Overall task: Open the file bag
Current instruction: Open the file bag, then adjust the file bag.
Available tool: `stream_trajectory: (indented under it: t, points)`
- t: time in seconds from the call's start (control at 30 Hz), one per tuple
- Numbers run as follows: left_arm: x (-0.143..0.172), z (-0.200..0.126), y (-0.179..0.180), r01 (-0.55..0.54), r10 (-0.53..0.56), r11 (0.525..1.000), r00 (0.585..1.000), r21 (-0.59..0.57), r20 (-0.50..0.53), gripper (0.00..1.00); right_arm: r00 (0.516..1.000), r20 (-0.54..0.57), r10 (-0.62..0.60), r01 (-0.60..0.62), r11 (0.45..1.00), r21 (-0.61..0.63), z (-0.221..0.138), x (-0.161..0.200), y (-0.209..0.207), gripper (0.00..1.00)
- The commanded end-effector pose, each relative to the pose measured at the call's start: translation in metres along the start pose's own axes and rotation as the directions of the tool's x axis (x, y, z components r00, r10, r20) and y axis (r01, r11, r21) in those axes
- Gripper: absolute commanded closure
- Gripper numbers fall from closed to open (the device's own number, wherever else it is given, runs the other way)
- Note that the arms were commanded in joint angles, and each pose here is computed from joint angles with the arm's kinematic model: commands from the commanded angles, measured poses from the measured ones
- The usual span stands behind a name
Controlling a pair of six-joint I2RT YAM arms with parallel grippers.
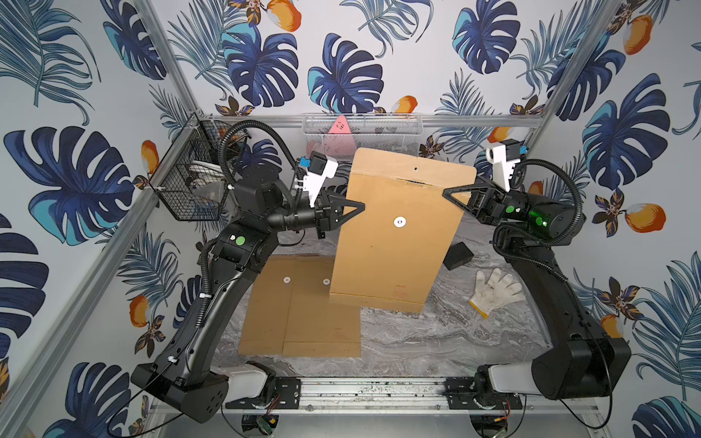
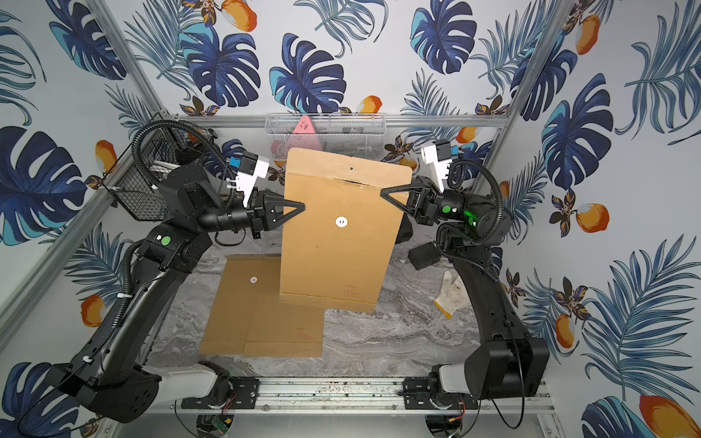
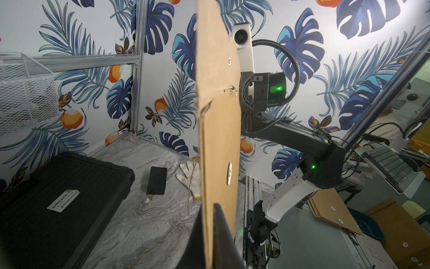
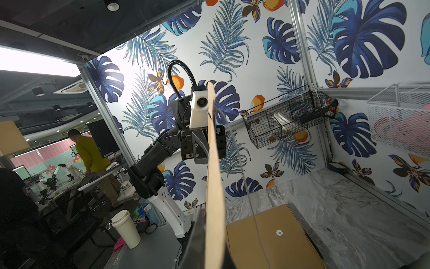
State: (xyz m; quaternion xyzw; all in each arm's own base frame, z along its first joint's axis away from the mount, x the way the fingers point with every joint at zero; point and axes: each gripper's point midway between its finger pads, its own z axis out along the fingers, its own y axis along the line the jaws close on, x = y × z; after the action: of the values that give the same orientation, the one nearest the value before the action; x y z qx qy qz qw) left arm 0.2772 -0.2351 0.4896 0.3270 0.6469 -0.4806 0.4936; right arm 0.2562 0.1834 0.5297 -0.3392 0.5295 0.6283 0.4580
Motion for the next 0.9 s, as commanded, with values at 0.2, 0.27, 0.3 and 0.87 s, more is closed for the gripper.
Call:
stream_trajectory:
  t: [0.2, 0.27, 0.3, 0.87]
  points:
    - [0.101, -0.013, 0.093, 0.23, -0.29, 0.866, 0.954, -0.444, -0.072, 0.38, 0.991, -0.134, 0.005, 0.061, 0.87, 0.49, -0.015, 0.058, -0.04, 1.0]
    - [0.138, -0.019, 0.112, 0.277, -0.371, 0.806, 0.925, -0.523, -0.083, 0.38, 0.987, -0.154, 0.047, 0.042, 0.849, 0.527, -0.019, 0.069, -0.043, 1.0]
    - [0.158, -0.022, 0.12, 0.295, -0.411, 0.772, 0.907, -0.563, -0.088, 0.38, 0.986, -0.153, 0.062, 0.032, 0.84, 0.541, -0.02, 0.075, -0.044, 1.0]
    - [0.333, -0.025, 0.217, 0.342, -0.712, 0.448, 0.695, -0.826, -0.098, 0.61, 0.975, -0.178, 0.134, -0.019, 0.845, 0.535, -0.01, 0.117, -0.022, 1.0]
